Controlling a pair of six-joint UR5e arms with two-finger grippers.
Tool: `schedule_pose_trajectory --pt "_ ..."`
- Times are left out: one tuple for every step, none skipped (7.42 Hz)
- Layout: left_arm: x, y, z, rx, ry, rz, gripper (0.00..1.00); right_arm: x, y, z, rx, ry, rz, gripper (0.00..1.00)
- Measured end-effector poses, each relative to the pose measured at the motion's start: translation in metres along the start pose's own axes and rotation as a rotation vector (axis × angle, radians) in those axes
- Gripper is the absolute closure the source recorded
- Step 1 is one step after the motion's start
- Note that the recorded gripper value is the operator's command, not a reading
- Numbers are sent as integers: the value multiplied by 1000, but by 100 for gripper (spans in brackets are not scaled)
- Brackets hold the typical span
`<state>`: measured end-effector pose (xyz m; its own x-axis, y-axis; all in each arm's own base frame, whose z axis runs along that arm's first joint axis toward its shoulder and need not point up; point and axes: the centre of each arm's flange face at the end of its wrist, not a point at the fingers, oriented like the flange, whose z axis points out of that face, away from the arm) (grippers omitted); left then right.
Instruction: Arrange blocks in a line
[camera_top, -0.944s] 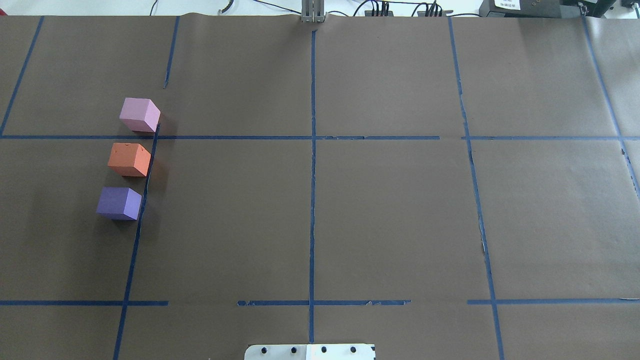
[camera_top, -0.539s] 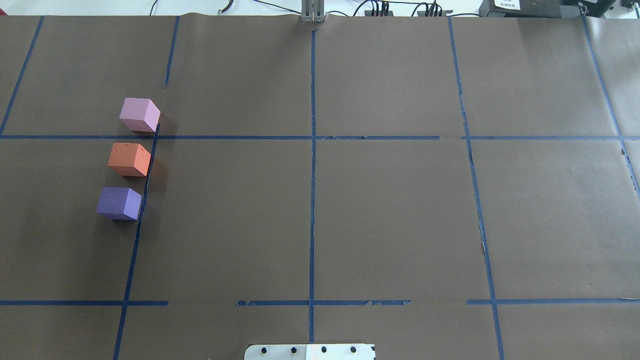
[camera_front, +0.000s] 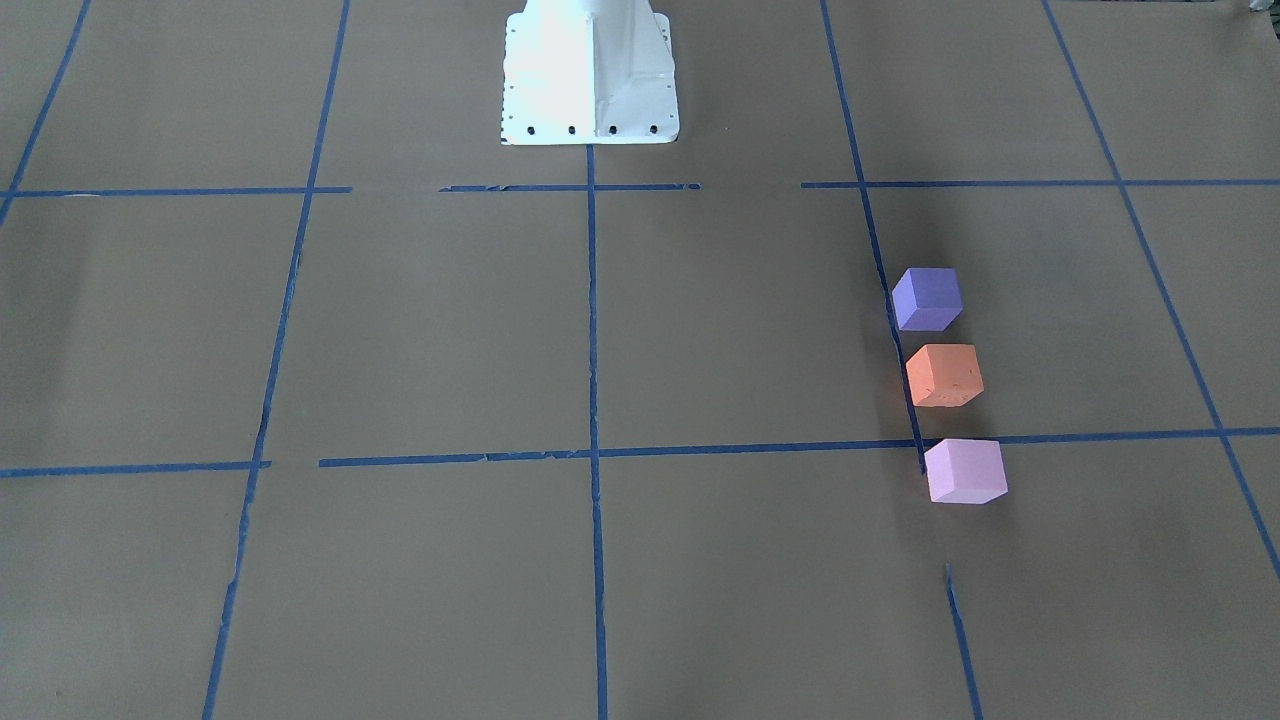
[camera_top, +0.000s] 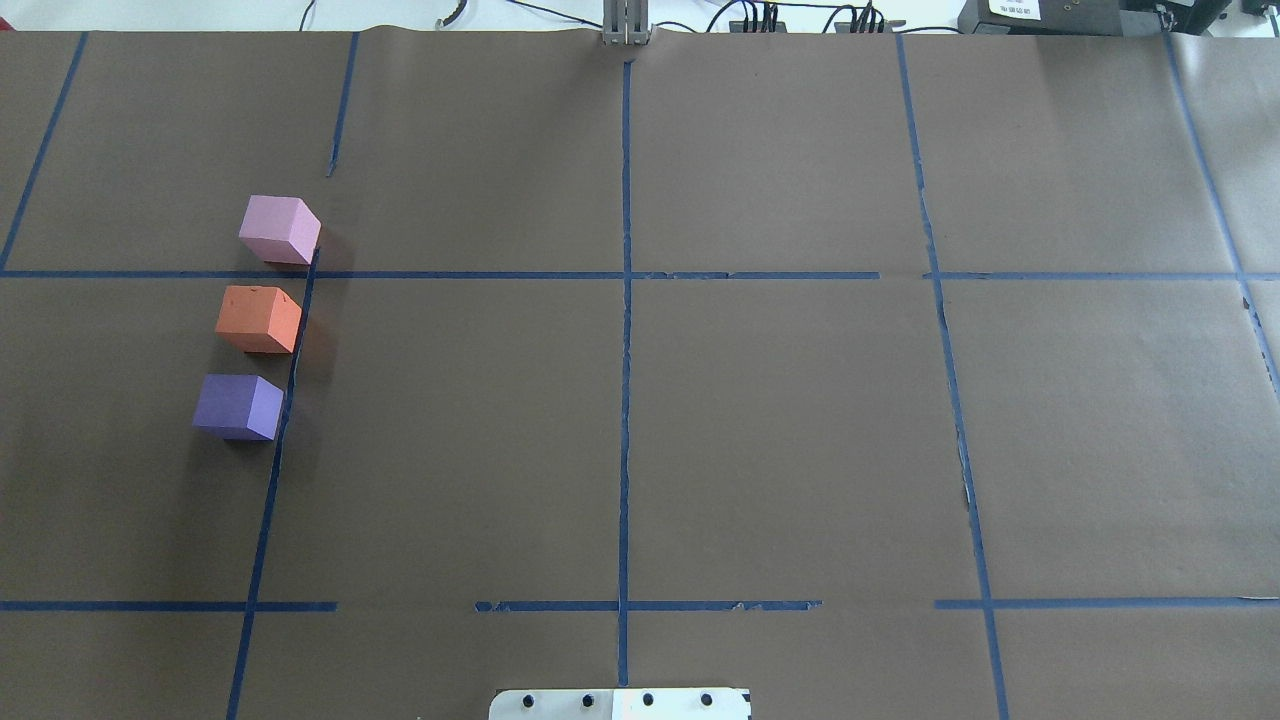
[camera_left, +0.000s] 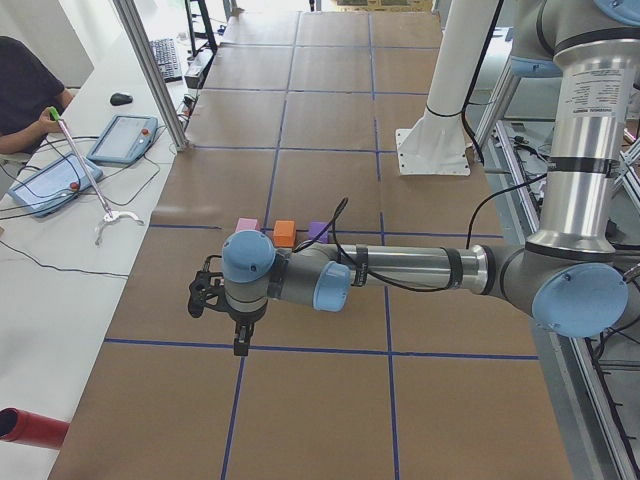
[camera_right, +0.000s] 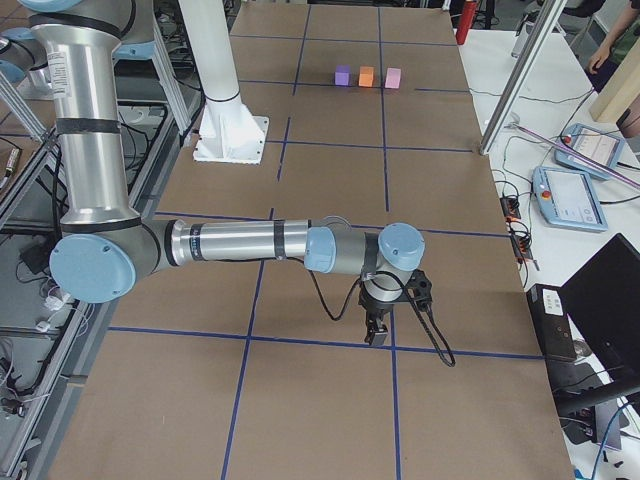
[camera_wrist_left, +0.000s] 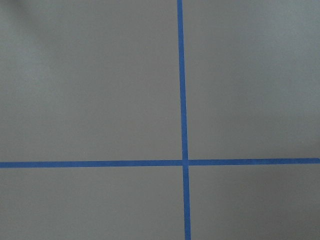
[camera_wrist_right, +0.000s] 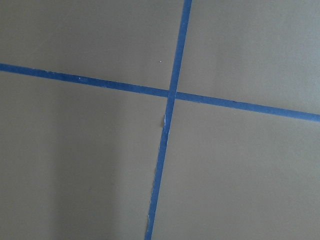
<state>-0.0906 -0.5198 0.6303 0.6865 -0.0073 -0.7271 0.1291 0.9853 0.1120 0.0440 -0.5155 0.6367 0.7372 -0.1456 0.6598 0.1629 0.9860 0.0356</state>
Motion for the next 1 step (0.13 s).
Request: schedule_pose_trajectory --pt "-1 -1 1 -8 -17 -7 0 0 0 0 0 0 0 0"
